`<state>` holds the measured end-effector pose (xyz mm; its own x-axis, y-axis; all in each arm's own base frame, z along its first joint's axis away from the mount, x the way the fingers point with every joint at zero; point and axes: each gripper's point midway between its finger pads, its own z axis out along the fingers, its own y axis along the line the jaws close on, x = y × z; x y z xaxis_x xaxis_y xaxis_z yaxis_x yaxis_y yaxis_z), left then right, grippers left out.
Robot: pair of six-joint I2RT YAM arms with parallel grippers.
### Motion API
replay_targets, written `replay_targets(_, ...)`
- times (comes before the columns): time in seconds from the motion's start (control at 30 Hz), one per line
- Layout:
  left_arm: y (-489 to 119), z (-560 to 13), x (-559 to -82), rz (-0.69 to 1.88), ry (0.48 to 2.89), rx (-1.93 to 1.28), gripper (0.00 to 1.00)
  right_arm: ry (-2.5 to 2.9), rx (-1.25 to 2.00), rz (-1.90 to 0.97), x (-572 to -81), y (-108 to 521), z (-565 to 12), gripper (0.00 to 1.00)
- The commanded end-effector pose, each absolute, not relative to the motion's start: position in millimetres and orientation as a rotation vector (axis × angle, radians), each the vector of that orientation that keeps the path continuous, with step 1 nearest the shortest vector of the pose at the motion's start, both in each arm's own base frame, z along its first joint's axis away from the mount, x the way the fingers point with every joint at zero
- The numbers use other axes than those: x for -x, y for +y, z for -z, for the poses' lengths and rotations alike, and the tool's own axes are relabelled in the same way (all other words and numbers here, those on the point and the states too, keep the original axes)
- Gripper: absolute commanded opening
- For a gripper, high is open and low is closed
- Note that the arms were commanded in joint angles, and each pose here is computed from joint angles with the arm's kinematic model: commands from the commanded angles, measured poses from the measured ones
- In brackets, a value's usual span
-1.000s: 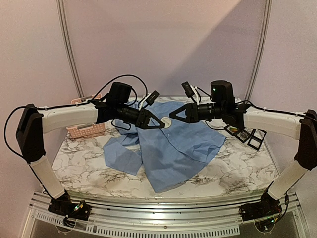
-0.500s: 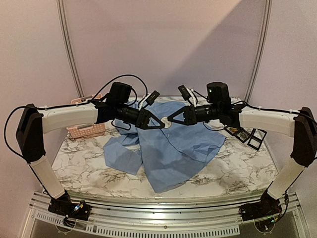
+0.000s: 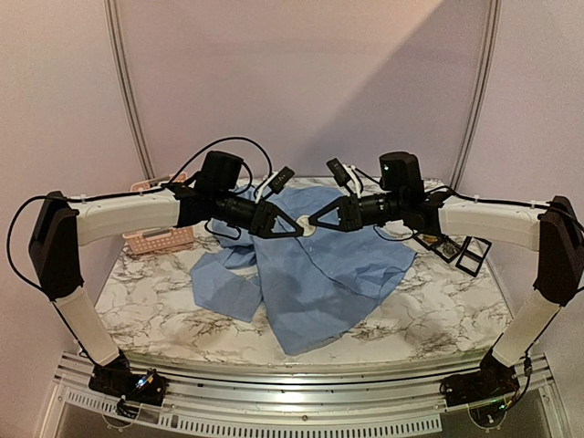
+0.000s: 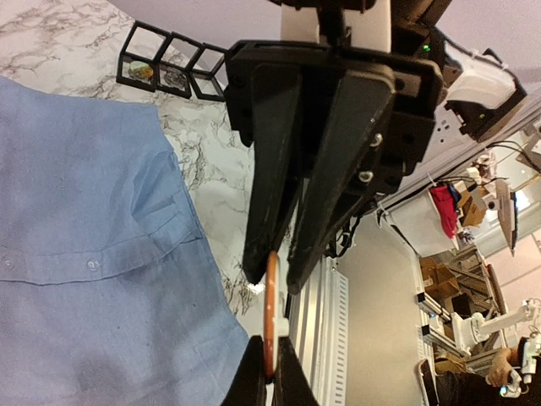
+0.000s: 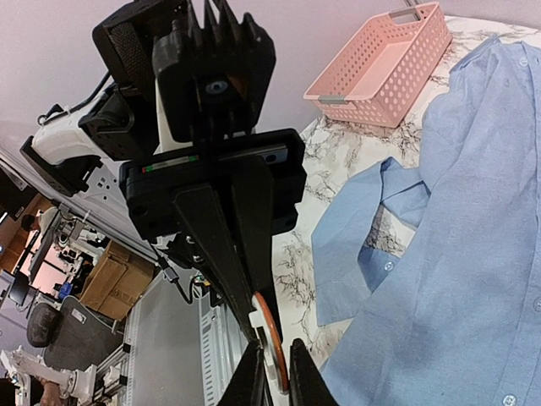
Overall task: Remove the brooch from the garment
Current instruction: Pass from the left arm to the right
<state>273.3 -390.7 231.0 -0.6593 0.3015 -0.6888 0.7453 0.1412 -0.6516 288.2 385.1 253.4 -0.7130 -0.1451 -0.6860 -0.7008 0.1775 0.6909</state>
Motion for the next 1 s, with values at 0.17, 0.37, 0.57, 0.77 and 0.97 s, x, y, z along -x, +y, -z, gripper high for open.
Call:
replay_targets(0.17,-390,-237,-268,1.516,2.015,-1.021,0.0,1.953,0.839,-1.609,-287,392,-260,0.06)
replay_targets(0.37,-390,-236,-268,1.513,2.02,-1.019,0.0,1.95,0.856,-1.629,-284,393,-259,0.01)
replay_targets(0.57,-389,-234,-271,1.491,2.032,-1.009,0.0,1.95,0.841,-1.602,-286,392,-257,0.0)
replay_targets(0.77,-384,-231,-280,1.383,2.056,-0.986,0.53,1.984,0.709,-1.428,-307,381,-258,0.0)
replay_targets(0.97,-331,-240,-334,0.928,2.097,-0.722,0.73,2.151,0.458,-0.857,-362,322,-241,0.0)
